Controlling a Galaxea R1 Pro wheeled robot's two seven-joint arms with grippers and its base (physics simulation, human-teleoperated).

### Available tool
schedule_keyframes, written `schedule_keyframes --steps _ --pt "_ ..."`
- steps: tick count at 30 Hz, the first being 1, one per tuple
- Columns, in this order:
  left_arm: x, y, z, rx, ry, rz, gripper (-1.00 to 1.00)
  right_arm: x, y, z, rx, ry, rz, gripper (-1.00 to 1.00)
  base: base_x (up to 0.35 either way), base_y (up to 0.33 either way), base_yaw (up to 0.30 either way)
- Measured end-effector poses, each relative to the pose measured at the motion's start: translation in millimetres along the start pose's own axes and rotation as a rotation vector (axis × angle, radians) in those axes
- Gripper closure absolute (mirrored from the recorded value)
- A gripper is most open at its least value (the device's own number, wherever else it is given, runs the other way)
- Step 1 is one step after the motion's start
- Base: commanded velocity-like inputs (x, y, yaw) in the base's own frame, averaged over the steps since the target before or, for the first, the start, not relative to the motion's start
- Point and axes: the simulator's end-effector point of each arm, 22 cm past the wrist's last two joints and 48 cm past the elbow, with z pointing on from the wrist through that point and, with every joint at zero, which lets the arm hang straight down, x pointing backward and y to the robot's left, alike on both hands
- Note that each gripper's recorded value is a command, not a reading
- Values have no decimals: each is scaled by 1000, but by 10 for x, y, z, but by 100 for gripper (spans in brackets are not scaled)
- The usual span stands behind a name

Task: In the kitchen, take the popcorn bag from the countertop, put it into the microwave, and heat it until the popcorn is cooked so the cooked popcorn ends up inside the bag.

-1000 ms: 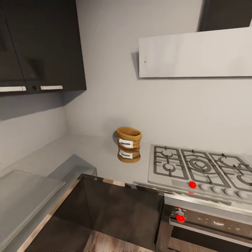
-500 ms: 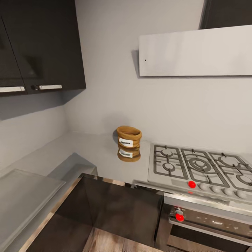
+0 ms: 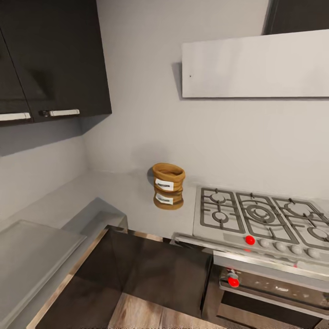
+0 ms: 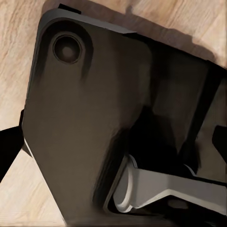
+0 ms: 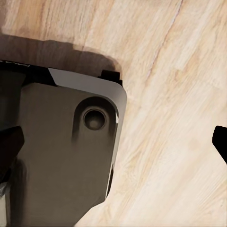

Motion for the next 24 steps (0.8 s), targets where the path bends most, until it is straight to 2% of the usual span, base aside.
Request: schedule_keyframes --steps 12,24 --pt "111 8 -111 -5 19 -3 -100 101 19 -95 -3 19 1 -100 0 0 0" --pt "175 20 -109 -10 32 -6 -100 172 30 -77 -6 37 3 -100 0 0 0"
